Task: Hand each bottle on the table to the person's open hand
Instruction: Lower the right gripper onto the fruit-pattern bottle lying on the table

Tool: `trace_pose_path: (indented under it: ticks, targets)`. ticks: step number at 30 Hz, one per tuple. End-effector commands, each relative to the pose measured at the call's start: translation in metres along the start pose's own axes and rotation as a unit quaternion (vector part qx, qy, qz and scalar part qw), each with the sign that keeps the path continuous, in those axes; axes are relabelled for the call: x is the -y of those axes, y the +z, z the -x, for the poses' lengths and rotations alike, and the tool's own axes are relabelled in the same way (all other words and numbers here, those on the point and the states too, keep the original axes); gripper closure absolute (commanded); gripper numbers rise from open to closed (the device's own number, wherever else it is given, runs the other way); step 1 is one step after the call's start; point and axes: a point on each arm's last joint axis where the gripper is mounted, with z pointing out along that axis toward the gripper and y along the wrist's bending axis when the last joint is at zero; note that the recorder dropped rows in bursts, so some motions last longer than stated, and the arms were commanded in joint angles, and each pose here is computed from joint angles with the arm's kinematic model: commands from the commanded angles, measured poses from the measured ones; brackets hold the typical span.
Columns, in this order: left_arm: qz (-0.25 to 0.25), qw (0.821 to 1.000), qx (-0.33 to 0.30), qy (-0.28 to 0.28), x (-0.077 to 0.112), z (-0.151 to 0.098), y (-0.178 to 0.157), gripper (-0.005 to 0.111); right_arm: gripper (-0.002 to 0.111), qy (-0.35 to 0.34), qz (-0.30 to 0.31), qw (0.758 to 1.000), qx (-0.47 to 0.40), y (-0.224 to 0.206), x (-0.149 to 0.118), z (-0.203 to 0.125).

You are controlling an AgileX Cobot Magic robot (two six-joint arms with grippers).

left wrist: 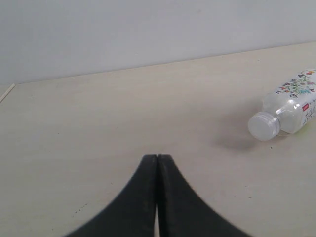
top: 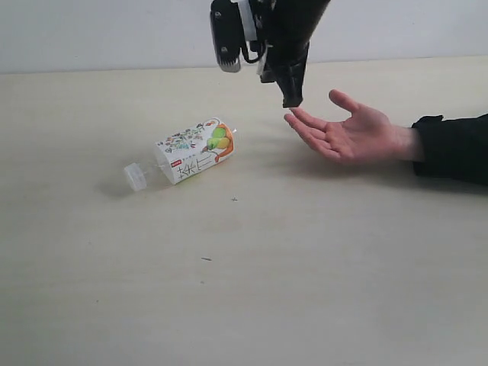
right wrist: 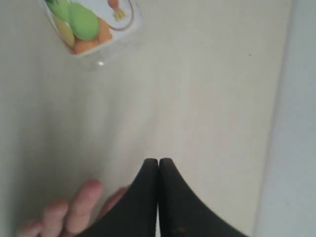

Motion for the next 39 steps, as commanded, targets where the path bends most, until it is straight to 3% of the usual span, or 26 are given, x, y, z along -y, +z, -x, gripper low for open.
trace_pose_path:
  ticks: [1,6,11,16,18,21,23,28,39]
  targets:
    - [0.001,1.000,0.005,-0.003,0.000,0.001,-0.001,0.106,0.108,0.005,0.097,0.994,0.045,0.010,0.004,0.015]
    - [0.001,1.000,0.005,-0.003,0.000,0.001,-0.001,0.106,0.108,0.010,0.097,0.993,0.061,0.030,0.006,0.022]
    - [0.001,1.000,0.005,-0.003,0.000,0.001,-0.001,0.106,0.102,-0.058,0.073,0.994,0.058,0.038,0.005,0.029]
    - [0.001,1.000,0.005,-0.003,0.000,0.001,-0.001,0.106,0.100,-0.066,0.035,0.995,0.065,0.038,0.008,0.040]
    - [0.001,1.000,0.005,-0.003,0.000,0.001,-0.001,0.106,0.088,-0.070,0.037,0.995,0.067,0.038,0.006,0.044]
    - [0.001,1.000,0.005,-0.003,0.000,0.001,-0.001,0.106,0.049,-0.074,0.046,0.994,0.070,0.038,0.002,0.050]
    - [0.001,1.000,0.005,-0.003,0.000,0.001,-0.001,0.106,0.038,-0.062,0.057,0.993,0.084,0.042,-0.002,0.056]
    - [0.001,1.000,0.005,-0.003,0.000,0.001,-0.001,0.106,0.033,-0.070,0.079,0.991,0.081,0.063,-0.015,0.066]
    - [0.001,1.000,0.004,-0.003,0.000,0.001,-0.001,0.106,0.025,-0.073,0.057,0.993,0.075,0.094,-0.017,0.065]
